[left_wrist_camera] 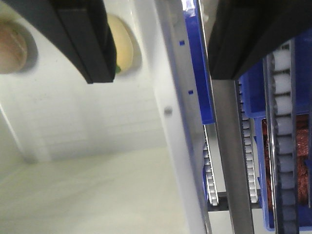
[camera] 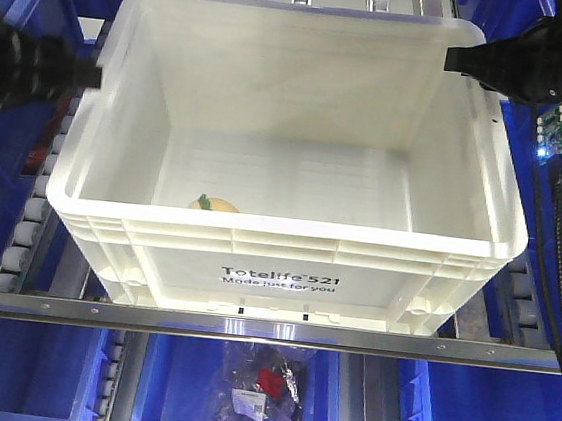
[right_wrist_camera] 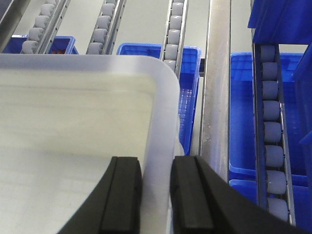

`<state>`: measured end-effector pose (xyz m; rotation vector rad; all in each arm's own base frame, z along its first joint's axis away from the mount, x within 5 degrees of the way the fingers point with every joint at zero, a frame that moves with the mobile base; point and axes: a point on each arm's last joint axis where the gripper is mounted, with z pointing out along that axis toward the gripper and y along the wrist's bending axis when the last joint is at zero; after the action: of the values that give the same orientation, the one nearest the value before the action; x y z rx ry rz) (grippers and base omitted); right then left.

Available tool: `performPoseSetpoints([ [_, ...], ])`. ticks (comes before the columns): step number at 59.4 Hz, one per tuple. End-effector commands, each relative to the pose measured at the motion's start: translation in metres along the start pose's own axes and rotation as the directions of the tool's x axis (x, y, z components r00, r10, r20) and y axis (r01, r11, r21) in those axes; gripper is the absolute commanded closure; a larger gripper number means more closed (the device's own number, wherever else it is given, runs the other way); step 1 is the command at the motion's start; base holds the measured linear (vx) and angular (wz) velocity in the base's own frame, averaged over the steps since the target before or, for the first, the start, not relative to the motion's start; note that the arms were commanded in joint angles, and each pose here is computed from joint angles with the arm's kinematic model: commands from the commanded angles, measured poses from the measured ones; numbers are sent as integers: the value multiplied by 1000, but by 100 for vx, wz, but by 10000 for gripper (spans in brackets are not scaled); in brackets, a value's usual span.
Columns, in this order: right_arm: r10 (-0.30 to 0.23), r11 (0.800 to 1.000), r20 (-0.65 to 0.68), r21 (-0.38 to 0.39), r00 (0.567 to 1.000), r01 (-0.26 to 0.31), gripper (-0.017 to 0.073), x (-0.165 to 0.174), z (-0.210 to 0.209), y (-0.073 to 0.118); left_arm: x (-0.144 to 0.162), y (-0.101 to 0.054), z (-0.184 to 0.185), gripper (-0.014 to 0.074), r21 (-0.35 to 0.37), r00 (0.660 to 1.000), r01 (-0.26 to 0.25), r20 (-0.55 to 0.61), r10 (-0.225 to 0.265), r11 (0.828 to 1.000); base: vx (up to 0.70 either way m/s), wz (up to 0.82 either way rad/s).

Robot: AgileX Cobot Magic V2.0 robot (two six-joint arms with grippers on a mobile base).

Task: Place moving items into box and shelve
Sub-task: 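Open the left gripper and withdraw it from the crate rim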

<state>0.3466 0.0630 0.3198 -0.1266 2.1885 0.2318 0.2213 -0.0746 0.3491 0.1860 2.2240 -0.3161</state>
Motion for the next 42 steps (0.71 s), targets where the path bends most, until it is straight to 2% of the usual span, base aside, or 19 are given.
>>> performPoseSetpoints([
  [1,-7,1000,143,-4,990,8,332,-24,-21,4,10,-1,-26,81,51,976,33,212,-43,998,0,0],
  [9,-7,1000,143,-4,990,8,332,-24,-21,4,66,9,-47,81,92,929,80,355,-108,993,0,0],
  [20,-7,1000,141,-5,990,8,332,-23,-21,4,142,22,-66,81,116,865,75,486,-123,990,0,0],
  [24,-7,1000,141,-5,990,8,332,-23,-21,4,164,27,-67,85,92,834,32,546,-78,995,0,0],
  [28,-7,1000,141,-5,990,8,332,-23,-21,4,178,33,-67,104,41,785,12,619,-34,999,0,0],
  [34,-7,1000,141,-5,990,8,332,-23,-21,4,190,42,-65,141,-35,720,55,694,-15,998,0,0],
  [38,-7,1000,141,-5,990,8,332,-23,-21,4,194,46,-64,160,-70,688,78,725,-3,995,0,0],
  [42,-7,1000,141,-5,990,7,332,-23,-21,4,201,49,-61,181,-98,670,77,742,22,992,0,0],
])
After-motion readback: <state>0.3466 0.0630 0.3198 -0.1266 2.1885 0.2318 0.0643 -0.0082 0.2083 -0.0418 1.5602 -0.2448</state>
